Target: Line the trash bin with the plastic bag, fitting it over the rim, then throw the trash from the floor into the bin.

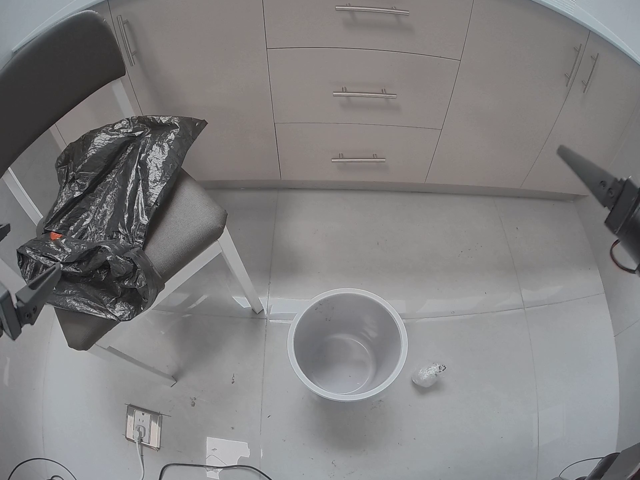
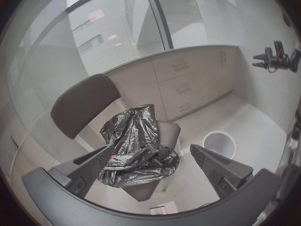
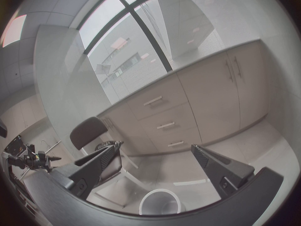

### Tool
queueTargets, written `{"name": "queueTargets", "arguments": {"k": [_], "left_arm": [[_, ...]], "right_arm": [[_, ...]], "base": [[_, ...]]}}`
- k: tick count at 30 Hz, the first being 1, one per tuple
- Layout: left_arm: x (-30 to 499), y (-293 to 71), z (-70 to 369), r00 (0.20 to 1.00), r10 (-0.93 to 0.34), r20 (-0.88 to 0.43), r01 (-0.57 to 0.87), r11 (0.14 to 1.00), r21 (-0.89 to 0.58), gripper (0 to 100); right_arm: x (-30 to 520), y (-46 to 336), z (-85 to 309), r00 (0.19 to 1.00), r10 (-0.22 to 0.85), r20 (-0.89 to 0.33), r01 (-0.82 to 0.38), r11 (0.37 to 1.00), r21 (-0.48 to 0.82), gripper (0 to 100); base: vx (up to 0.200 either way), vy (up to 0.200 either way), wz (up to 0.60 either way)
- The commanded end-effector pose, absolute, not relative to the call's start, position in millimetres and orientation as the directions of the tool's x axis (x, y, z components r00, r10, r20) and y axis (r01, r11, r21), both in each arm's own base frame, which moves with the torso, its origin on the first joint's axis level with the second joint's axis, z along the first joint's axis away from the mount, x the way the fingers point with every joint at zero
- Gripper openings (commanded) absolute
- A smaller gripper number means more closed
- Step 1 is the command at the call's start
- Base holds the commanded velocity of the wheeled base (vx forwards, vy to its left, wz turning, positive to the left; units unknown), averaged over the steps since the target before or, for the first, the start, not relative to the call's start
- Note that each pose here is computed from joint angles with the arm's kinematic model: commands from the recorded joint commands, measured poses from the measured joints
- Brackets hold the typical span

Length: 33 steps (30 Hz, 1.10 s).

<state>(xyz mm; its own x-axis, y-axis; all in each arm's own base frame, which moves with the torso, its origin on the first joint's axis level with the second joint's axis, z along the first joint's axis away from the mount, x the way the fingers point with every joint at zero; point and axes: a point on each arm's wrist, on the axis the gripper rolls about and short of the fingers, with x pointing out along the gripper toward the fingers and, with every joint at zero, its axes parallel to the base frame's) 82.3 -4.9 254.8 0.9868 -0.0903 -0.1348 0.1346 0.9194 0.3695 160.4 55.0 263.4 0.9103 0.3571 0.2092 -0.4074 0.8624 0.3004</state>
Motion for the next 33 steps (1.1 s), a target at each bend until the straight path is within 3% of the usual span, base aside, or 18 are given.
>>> {"name": "queueTargets", "arguments": {"k": [1,22,33], "left_arm": [[118.6,-5.6,252.9,0.971,-0.082,-0.223,0.173,0.887,0.428,100],[192.8,16.1,221.4,0.917,0.031,-0.398,0.221,0.79,0.572,100],[228.0,22.3,201.0,0.876,0.036,-0.48,0.268,0.792,0.549,100]], "right_arm": [[186.8,69.7,236.8,0.917,0.39,0.089,-0.397,0.86,0.32,100],[191.2,68.6,232.1,0.923,0.379,0.064,-0.379,0.867,0.324,100],[191.5,68.8,231.2,0.923,0.381,0.06,-0.378,0.866,0.326,100]], "base": [[0.0,0.0,0.0],[0.0,0.0,0.0],[0.0,0.0,0.0]]}}
